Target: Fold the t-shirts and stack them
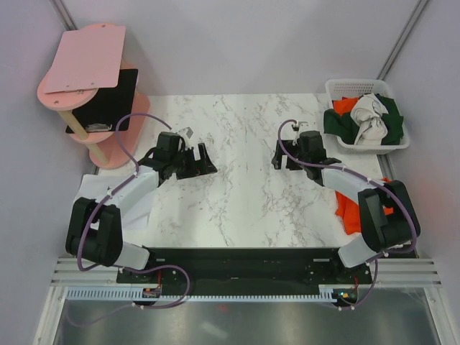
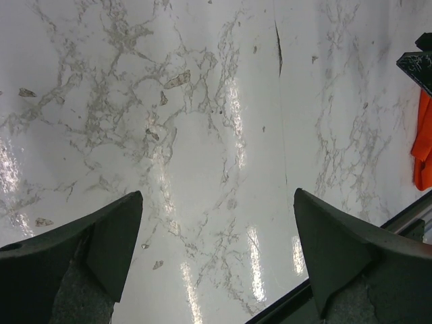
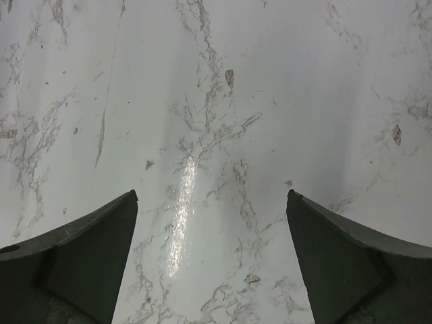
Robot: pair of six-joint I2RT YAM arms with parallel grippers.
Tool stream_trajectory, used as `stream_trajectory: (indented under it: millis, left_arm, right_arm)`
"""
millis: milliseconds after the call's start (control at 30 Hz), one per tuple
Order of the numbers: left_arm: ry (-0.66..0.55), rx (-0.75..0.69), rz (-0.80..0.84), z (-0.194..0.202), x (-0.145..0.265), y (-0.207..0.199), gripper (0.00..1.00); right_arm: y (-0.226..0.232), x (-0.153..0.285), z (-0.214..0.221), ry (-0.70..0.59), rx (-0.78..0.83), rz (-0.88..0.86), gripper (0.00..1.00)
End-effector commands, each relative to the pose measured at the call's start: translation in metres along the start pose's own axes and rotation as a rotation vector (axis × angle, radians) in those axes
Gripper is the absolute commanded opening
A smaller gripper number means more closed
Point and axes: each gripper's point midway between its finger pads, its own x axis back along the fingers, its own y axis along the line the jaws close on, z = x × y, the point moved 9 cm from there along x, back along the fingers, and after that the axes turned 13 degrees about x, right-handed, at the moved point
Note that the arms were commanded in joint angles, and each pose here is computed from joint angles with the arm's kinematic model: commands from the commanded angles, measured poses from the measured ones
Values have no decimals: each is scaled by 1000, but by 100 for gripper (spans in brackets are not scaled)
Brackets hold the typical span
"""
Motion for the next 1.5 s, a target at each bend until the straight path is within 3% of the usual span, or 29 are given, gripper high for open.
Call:
stream_trajectory:
  millis: [0,233,500,733,1133,1467]
  left_arm:
    - [6,-30,66,-5,2,-10,100]
    - [3,-32,83,-5,4,-11,100]
    - [18,-25,56,-2,0,-6,100]
    - [26,-21,45,-1,-3,-4,100]
    - [62,-13,39,3,-10,1,100]
    - [102,-3,37,10,-17,4,100]
  right_arm:
    - [4,-1,-23,-70,5,-33,98]
    - [-2,-4,-70,-86,38,40,98]
    - [-16,8,-147,-210,49,180,98]
    - [-76,4,-191,-211,-41,416,98]
    - [-217,19,-151,-145,-330,661,98]
    - [-256,53,-137,-138,-416,856,98]
